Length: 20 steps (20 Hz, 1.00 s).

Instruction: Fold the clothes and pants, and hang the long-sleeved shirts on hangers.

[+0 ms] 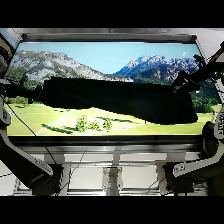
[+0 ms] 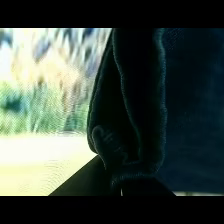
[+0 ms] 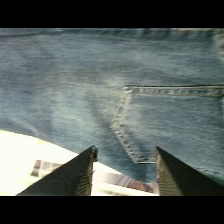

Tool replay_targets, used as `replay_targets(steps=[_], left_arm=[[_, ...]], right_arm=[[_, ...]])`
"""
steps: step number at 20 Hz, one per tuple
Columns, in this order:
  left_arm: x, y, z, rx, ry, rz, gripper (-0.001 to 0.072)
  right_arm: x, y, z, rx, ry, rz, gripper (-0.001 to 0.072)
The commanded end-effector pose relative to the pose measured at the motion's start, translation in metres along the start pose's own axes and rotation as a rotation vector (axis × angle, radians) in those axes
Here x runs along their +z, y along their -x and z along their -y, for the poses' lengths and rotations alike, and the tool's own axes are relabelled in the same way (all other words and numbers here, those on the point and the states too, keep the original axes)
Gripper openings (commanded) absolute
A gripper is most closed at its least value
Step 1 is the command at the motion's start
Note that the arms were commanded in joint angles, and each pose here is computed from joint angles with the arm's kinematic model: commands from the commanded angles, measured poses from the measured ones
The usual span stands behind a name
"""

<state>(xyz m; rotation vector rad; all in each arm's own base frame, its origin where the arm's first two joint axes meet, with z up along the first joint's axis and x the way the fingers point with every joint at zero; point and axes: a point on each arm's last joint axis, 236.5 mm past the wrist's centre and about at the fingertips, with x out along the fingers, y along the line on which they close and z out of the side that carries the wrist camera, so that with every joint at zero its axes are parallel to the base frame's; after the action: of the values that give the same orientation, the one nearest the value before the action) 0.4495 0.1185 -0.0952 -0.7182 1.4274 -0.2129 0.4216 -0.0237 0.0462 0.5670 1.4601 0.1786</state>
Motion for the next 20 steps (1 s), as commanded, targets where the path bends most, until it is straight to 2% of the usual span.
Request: replay_targets(steps=[1,4,5,6,7,9,10,11,16,17,20], left_arm=[[-0.026,0.040,-0.026,0.169,0.011,-0.055,0.0024],[-0.037,0.100,-0.033,0.353,-0.027,-0.008,0.0024],[-0.040,0.117,-0.028,0.393,-0.049,0.014,0.0024],[-0.042,0.130,-0.017,0.406,-0.098,0.033,0.0024],[-0.045,0.140,-0.004,0.412,-0.136,0.046,0.0024],[-0.052,0.151,0.019,0.419,-0.200,0.052,0.0024],[-0.056,0.154,0.028,0.422,-0.227,0.051,0.0024],[-0.058,0.156,0.037,0.427,-0.247,0.052,0.0024],[-0.064,0.170,0.068,0.442,-0.313,0.099,0.0024],[-0.065,0.173,0.072,0.445,-0.319,0.109,0.0024],[-0.067,0.179,0.086,0.417,-0.339,0.141,0.0025]], right_arm=[[-0.009,-0.010,-0.040,0.079,0.071,-0.037,0.0371],[-0.018,-0.045,-0.107,0.093,0.303,-0.040,0.0367],[-0.023,-0.059,-0.136,0.101,0.395,-0.028,0.0341],[-0.029,-0.073,-0.166,0.112,0.494,-0.005,0.0256],[-0.034,-0.086,-0.194,0.125,0.573,0.020,0.0216],[-0.051,-0.115,-0.243,0.153,0.691,0.052,0.0194],[-0.062,-0.132,-0.260,0.166,0.728,0.045,0.0116],[-0.073,-0.150,-0.274,0.185,0.746,0.028,0.0080],[-0.148,-0.233,-0.350,0.452,0.751,-0.108,0.0075],[-0.161,-0.248,-0.361,0.497,0.743,-0.128,0.0025],[-0.182,-0.280,-0.380,0.529,0.756,-0.150,0.0012]])
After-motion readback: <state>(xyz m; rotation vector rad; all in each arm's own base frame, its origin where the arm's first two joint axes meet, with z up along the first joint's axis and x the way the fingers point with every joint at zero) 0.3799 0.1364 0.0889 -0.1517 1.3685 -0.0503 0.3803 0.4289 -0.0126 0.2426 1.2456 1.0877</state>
